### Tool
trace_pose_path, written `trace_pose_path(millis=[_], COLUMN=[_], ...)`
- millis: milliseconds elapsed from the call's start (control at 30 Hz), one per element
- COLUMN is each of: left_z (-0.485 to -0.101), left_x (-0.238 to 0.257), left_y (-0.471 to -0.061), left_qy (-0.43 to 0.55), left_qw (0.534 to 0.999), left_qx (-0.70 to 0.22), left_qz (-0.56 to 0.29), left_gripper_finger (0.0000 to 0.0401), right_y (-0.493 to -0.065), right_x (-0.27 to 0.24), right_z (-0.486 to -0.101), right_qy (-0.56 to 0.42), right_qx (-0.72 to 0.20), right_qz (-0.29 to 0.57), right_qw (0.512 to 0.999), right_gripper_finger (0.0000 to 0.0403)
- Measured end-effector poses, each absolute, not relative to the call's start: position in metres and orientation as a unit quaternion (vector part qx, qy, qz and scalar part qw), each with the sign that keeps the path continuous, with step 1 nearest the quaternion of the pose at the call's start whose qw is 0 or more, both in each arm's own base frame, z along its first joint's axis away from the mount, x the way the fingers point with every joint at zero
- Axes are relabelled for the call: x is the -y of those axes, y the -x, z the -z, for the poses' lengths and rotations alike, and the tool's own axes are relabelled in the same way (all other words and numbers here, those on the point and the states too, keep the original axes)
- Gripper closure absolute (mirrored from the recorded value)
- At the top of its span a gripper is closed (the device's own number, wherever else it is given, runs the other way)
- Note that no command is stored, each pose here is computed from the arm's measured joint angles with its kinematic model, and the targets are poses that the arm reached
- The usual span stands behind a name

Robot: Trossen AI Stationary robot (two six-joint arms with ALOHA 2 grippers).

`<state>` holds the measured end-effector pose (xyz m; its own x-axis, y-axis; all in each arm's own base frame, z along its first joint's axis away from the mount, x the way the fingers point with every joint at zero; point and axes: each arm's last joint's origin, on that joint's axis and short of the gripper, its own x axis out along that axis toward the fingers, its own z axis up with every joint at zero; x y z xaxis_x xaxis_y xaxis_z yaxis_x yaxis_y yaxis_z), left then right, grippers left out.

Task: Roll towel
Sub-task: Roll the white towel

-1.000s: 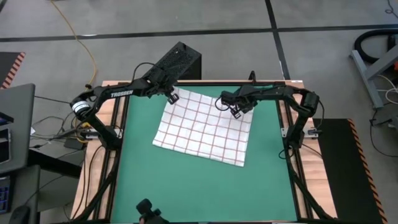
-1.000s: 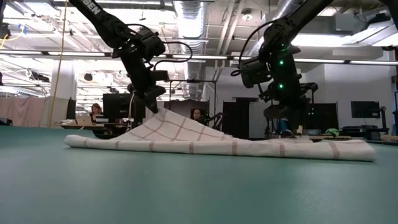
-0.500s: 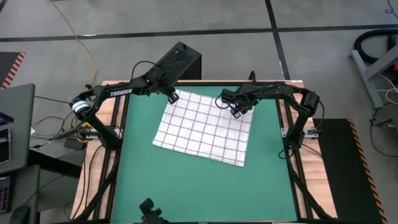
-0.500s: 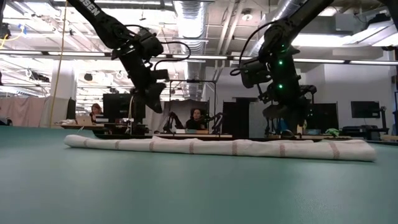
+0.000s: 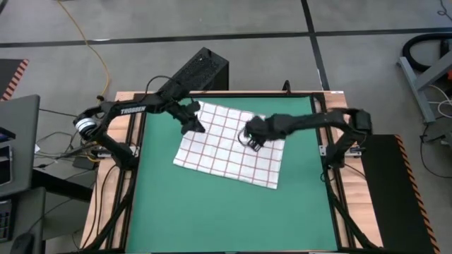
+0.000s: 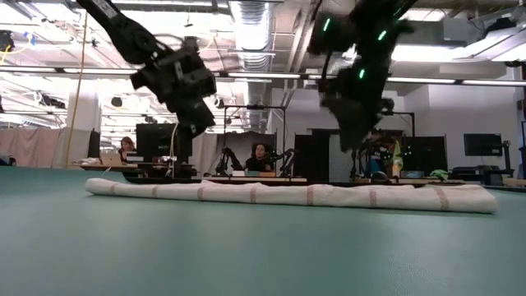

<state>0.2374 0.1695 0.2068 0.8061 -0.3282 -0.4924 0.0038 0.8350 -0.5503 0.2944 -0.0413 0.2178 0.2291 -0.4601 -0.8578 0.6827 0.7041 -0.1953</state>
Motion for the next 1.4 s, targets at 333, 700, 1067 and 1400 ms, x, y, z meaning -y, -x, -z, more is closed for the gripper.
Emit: trace_pose_path(millis=[333,700,1067,1400], left_z=[-0.202,-0.157,-0.137,-0.114], left_x=[-0.082,-0.043,-0.03,-0.028], left_y=[-0.216,-0.189,-0.179,-0.162], left_qy=[0.156,0.186,0.159,0.183], left_qw=[0.949,0.958,0.951,0.935], left_qx=[-0.27,-0.219,-0.252,-0.283], left_qz=[0.053,-0.022,-0.077,-0.108], left_gripper_finger=[0.04,0.0401,0.0401,0.0401], right_y=[-0.248,-0.241,-0.232,-0.23], right_x=[-0.071,-0.111,-0.138,-0.14], right_z=[-0.178,-0.139,-0.101,-0.098], right_qy=[-0.161,-0.171,-0.21,-0.213], right_qx=[-0.365,-0.351,-0.349,-0.354], right_qz=[0.241,0.255,0.292,0.296], right_qw=[0.885,0.885,0.865,0.862], right_gripper_finger=[0.0266,0.0314,0.032,0.032])
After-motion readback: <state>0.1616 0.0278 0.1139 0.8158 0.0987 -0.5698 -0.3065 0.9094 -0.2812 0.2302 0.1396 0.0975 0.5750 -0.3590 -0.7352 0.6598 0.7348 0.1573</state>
